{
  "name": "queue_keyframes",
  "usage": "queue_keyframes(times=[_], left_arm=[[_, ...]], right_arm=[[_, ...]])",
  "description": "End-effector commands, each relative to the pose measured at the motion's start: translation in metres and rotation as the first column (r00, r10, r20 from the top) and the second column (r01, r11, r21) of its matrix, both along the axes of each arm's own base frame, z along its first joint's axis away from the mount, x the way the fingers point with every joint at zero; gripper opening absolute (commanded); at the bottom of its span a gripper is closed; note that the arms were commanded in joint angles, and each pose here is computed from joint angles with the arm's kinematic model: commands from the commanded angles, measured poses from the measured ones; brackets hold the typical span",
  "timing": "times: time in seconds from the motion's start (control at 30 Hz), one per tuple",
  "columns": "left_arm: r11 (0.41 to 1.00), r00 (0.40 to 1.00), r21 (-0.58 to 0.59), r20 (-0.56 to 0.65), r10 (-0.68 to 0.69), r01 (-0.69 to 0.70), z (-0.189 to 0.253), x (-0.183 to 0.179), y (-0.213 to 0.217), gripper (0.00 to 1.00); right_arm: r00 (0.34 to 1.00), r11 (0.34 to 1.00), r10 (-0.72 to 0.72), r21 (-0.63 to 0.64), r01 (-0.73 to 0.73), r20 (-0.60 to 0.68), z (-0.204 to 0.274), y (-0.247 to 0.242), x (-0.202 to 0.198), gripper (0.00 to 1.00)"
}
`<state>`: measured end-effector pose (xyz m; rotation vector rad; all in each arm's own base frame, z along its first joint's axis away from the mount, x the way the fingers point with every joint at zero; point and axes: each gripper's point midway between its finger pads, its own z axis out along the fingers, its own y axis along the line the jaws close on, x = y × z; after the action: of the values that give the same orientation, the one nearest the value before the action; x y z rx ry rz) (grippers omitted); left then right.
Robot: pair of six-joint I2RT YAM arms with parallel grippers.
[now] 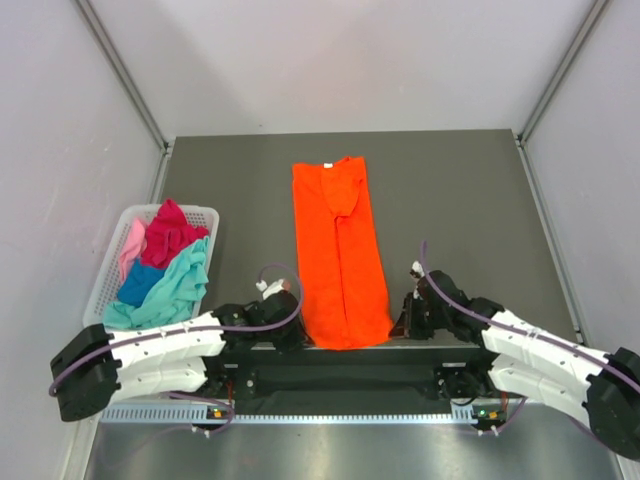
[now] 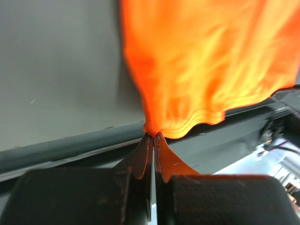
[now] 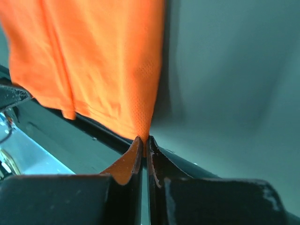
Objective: Fold and stack the t-shirts
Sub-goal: Fold the tshirt
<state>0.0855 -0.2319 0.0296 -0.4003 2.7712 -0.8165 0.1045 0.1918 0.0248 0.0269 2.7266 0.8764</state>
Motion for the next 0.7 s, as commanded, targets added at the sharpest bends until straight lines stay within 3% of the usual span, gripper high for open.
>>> queue_keyframes(times=[0.0,0.27,0.57,0.67], left_arm=[[0.999,0.996,-0.010,0.075,0.051,-0.051,0.031,0.026,-0.006,0.00],[0.996,0.990,0.015,0.113,0.080,-0.082,0.045,0.090,0.008,0.00],[0.989,0.973,0.011,0.184,0.142,-0.147,0.079,0.222,0.024,0.00],[0.989,0.975,0.024,0.173,0.143,-0.149,0.079,0.247,0.029,0.00]], right_arm=[[0.995,1.000,-0.007,0.006,0.006,0.101,0.033,0.013,0.026,0.00],[0.978,0.995,0.031,-0.097,-0.011,0.208,0.059,0.032,0.082,0.00],[0.940,0.981,0.087,-0.195,-0.023,0.330,0.085,0.049,0.191,0.00],[0.938,0.980,0.086,-0.197,-0.019,0.336,0.089,0.052,0.218,0.00]])
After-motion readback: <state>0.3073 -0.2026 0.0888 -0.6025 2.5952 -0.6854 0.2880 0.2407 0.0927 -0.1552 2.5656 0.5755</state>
